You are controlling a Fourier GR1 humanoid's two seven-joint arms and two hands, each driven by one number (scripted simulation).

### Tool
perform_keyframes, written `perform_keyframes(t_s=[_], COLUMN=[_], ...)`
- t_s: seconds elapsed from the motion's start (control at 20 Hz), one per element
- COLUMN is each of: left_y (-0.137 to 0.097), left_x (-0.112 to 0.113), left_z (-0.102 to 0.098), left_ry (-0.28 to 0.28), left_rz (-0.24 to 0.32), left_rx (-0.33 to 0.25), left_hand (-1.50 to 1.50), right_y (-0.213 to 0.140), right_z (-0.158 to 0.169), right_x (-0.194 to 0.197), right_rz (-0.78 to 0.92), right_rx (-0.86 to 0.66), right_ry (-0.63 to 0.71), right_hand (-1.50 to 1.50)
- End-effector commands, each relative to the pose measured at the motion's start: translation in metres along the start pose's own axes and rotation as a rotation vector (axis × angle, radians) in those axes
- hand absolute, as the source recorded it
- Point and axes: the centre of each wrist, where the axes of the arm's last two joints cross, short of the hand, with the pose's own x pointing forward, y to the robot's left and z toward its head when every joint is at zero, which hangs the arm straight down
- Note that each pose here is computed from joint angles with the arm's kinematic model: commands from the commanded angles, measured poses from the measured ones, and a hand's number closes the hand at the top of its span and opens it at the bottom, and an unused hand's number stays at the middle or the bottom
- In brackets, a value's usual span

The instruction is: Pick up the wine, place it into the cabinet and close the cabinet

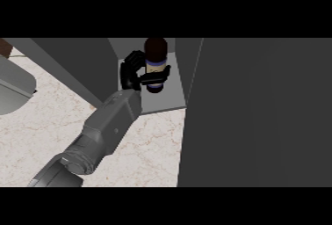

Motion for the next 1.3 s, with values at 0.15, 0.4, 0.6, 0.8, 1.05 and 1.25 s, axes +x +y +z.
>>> perform_keyframes(t_s=[0.15, 0.4, 0.6, 0.8, 1.05, 1.25], left_y=[-0.008, 0.017, 0.024, 0.038, 0.052, 0.060], left_x=[0.022, 0.019, 0.022, 0.020, 0.003, 0.009], left_z=[-0.010, -0.020, -0.025, -0.030, -0.024, -0.030], left_ry=[-0.004, -0.074, -0.152, -0.161, -0.138, -0.136], left_rz=[0.024, -0.198, -0.340, -0.415, -0.473, -0.515], left_rx=[0.020, 0.039, 0.084, 0.122, 0.185, 0.210], left_hand=[1.50, 1.50, 1.50, 1.50, 1.50, 1.50], right_y=[-0.002, -0.004, -0.003, 0.000, 0.002, 0.002], right_z=[0.003, 0.010, 0.006, 0.008, 0.006, 0.002], right_x=[-0.002, 0.001, 0.003, -0.001, 0.003, 0.003], right_rz=[0.009, -0.005, 0.009, 0.010, 0.010, 0.011], right_rx=[0.004, -0.003, 0.008, 0.025, 0.031, 0.049], right_ry=[-0.008, -0.006, -0.027, -0.010, -0.041, -0.036], right_hand=[-1.50, -1.50, -1.50, -1.50, -1.50, -1.50])
